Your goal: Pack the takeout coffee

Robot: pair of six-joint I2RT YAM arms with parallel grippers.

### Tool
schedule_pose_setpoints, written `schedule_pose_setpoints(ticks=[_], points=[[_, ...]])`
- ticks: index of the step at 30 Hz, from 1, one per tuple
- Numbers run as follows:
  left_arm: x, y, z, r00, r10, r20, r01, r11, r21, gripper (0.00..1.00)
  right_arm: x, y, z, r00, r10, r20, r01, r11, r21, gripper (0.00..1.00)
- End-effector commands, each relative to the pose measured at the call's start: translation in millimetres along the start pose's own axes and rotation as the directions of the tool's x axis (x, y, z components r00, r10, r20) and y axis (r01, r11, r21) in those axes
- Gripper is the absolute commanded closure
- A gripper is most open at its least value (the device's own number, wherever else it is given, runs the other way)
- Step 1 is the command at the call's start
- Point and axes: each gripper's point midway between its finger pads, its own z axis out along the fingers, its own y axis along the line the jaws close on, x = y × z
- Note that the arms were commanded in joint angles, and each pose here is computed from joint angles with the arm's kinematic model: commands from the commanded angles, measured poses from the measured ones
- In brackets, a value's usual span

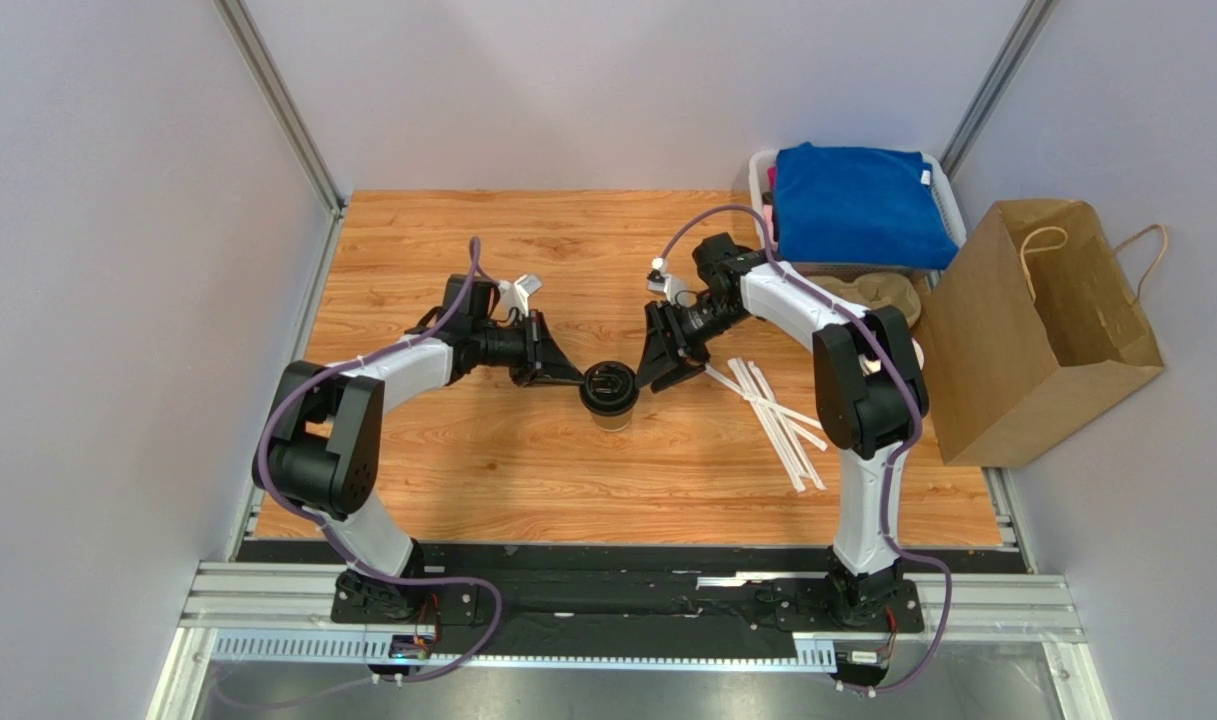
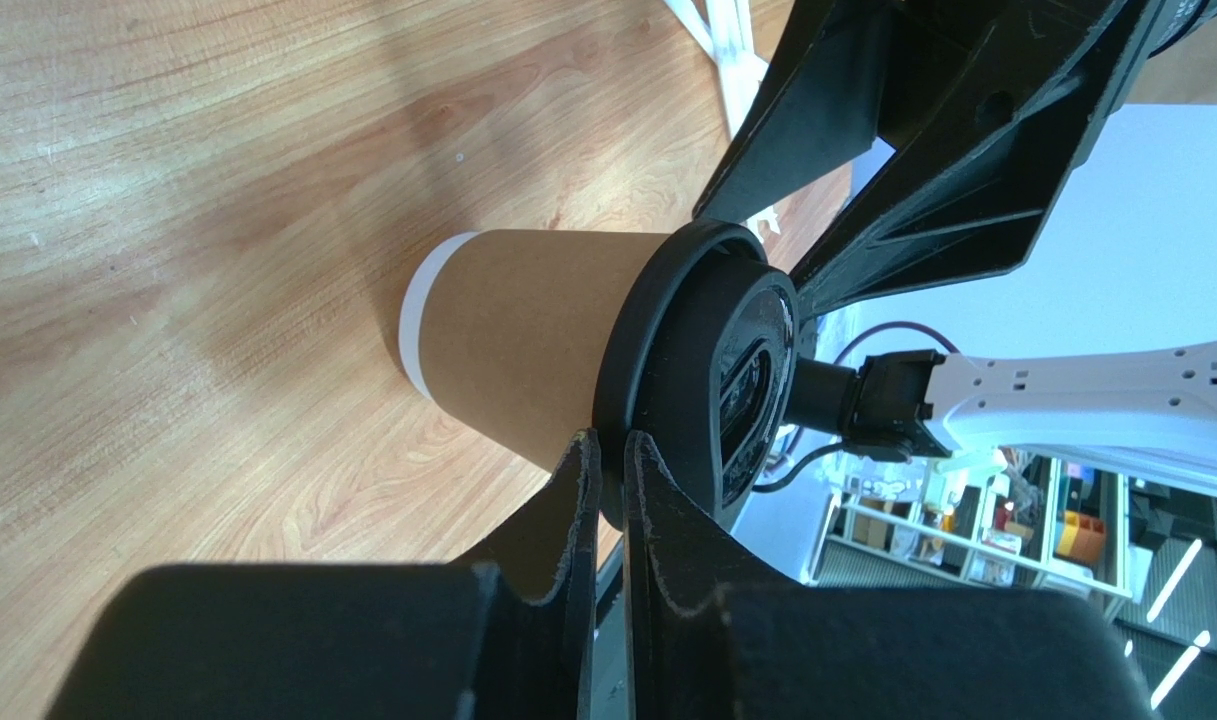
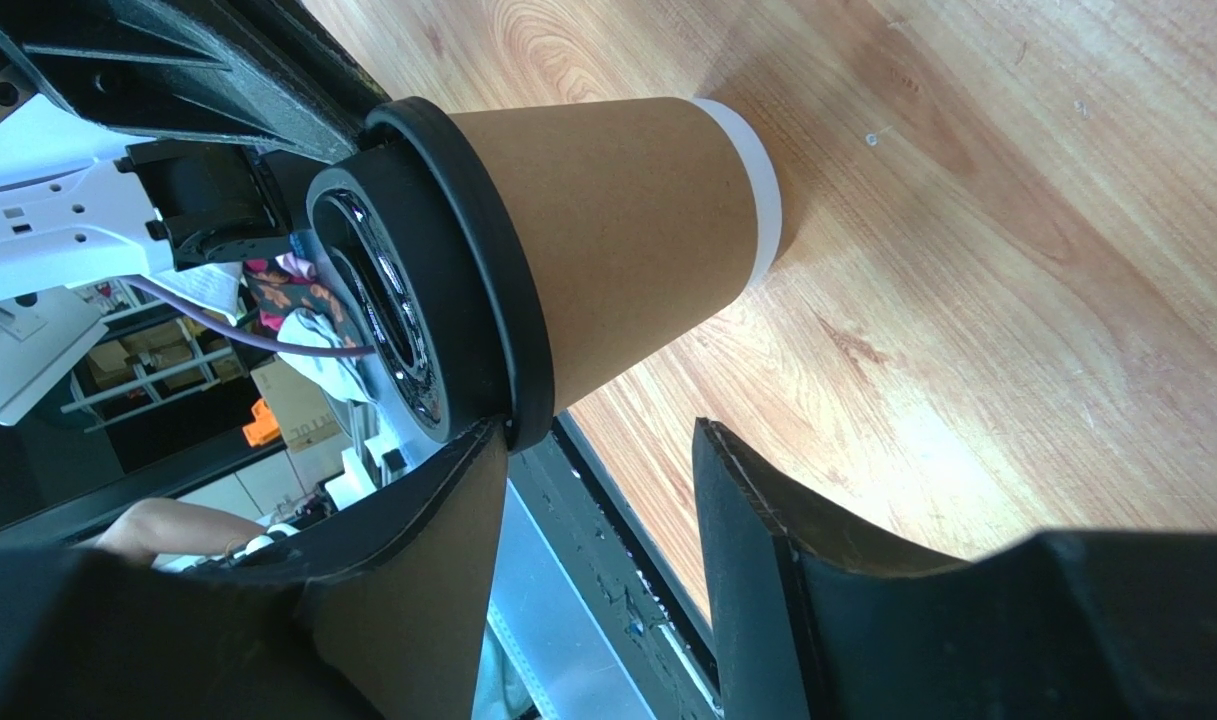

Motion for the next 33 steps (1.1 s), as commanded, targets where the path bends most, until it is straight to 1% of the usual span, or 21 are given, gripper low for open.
schedule_pose_setpoints(ticks=[1, 6, 9, 10, 12, 20, 23, 25, 26, 27, 29, 30, 33], points=[[-2.6, -11.9, -5.8, 0.998, 0.062, 0.011, -0.062, 0.998, 0.013, 0.88, -3.5, 6.0, -10.0, 0.998, -0.057, 0.025, 0.056, 0.998, 0.020, 0.46], [-2.7, -12.4, -6.5, 0.997, 0.071, 0.013, -0.071, 0.997, 0.012, 0.85, 1.0, 3.8, -9.4, 0.998, -0.052, 0.018, 0.052, 0.999, 0.013, 0.46], [-4.2, -16.4, -7.9, 0.997, 0.078, 0.019, -0.079, 0.997, 0.020, 0.81, 0.4, 6.6, -11.5, 0.998, -0.063, 0.023, 0.063, 0.998, 0.002, 0.46], [-4.1, -17.2, -8.1, 0.997, 0.077, 0.018, -0.077, 0.997, 0.022, 0.78, 0.1, 7.6, -11.7, 0.998, -0.065, 0.024, 0.065, 0.998, -0.003, 0.46], [-5.7, -19.1, -8.9, 0.997, 0.079, 0.021, -0.080, 0.996, 0.027, 0.75, -0.7, 9.9, -13.5, 0.997, -0.067, 0.029, 0.068, 0.998, -0.013, 0.46], [-5.9, -25.4, -11.0, 0.996, 0.080, 0.026, -0.081, 0.996, 0.041, 0.69, -2.8, 17.9, -18.6, 0.996, -0.082, 0.044, 0.084, 0.996, -0.030, 0.45], [-7.7, -28.7, -12.5, 0.996, 0.084, 0.037, -0.085, 0.995, 0.048, 0.62, -3.6, 22.3, -23.2, 0.995, -0.087, 0.054, 0.090, 0.995, -0.043, 0.44], [-9.3, -32.9, -14.4, 0.995, 0.091, 0.044, -0.094, 0.994, 0.058, 0.56, -4.9, 25.0, -29.3, 0.994, -0.089, 0.069, 0.093, 0.995, -0.048, 0.42], [-9.3, -33.6, -15.2, 0.995, 0.093, 0.046, -0.096, 0.994, 0.061, 0.51, -5.6, 26.9, -35.0, 0.993, -0.089, 0.082, 0.093, 0.994, -0.051, 0.41], [-10.9, -33.1, -17.5, 0.994, 0.095, 0.053, -0.098, 0.993, 0.061, 0.44, -6.0, 27.5, -37.4, 0.992, -0.090, 0.089, 0.095, 0.994, -0.052, 0.38], [-12.9, -33.2, -22.4, 0.993, 0.100, 0.069, -0.104, 0.993, 0.058, 0.40, -8.1, 32.2, -46.4, 0.988, -0.101, 0.113, 0.108, 0.993, -0.056, 0.36], [-15.8, -31.7, -26.3, 0.992, 0.095, 0.081, -0.100, 0.994, 0.054, 0.36, -6.9, 32.5, -48.3, 0.985, -0.130, 0.118, 0.137, 0.989, -0.057, 0.33], [-20.8, -30.2, -34.8, 0.990, 0.093, 0.106, -0.098, 0.994, 0.042, 0.33, -1.7, 35.5, -54.5, 0.976, -0.177, 0.130, 0.183, 0.982, -0.037, 0.29]])
